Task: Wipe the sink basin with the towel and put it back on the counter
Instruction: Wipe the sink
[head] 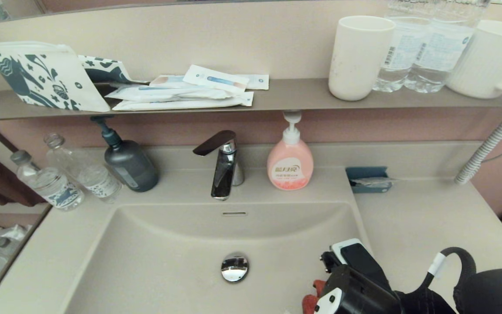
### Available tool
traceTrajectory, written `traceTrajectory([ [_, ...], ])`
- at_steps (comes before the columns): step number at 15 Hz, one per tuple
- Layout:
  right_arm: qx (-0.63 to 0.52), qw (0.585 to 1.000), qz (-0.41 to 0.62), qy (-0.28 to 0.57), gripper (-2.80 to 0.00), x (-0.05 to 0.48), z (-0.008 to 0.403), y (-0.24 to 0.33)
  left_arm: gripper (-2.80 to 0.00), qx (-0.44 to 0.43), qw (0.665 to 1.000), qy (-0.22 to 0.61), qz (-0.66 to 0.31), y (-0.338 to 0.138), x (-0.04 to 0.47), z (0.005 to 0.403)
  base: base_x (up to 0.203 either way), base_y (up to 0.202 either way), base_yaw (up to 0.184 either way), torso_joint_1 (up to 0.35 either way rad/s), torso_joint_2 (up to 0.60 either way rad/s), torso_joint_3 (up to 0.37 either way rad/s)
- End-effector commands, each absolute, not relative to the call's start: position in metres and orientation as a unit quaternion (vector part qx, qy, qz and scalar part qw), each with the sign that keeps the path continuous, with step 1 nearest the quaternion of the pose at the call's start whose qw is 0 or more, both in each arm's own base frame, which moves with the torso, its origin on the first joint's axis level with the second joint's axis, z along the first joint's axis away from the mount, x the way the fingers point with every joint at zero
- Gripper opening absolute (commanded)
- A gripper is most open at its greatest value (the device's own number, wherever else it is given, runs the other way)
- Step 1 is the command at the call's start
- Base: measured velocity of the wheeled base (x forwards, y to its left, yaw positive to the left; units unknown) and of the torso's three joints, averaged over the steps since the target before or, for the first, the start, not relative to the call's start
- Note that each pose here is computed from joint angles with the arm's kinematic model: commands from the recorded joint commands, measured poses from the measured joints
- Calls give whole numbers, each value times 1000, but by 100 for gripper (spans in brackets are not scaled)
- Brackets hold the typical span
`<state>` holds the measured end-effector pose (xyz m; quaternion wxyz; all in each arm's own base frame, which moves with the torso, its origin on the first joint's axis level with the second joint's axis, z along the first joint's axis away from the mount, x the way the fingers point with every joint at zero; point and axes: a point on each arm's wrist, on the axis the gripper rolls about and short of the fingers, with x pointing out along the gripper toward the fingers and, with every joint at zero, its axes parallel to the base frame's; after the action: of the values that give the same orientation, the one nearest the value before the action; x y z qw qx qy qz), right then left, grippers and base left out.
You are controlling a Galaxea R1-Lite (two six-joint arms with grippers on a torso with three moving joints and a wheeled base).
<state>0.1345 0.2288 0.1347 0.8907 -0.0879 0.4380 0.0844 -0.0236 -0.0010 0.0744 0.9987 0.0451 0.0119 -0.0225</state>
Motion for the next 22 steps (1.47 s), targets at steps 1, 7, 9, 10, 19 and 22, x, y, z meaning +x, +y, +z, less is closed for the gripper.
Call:
traceTrajectory([
  [1,-94,888,72,444,-280,136,133,223,-280,46,999,13,-22,-1,-23,74,0,0,0,0,0,0],
  [7,-79,893,12,443,-280,170,132,205,-280,45,999,13,-22,-1,-23,74,0,0,0,0,0,0],
  [9,-77,893,-1,442,-280,182,129,201,-280,46,999,13,-23,-1,-23,74,0,0,0,0,0,0],
  [10,-79,894,-5,441,-280,188,128,199,-280,45,999,13,-22,-1,-23,74,0,0,0,0,0,0],
  [19,-50,904,-58,421,-280,241,139,178,-280,46,999,13,-22,-1,-23,74,0,0,0,0,0,0],
  [22,-38,908,-61,412,-280,260,136,187,-280,46,999,13,-22,-1,-23,74,0,0,0,0,0,0],
])
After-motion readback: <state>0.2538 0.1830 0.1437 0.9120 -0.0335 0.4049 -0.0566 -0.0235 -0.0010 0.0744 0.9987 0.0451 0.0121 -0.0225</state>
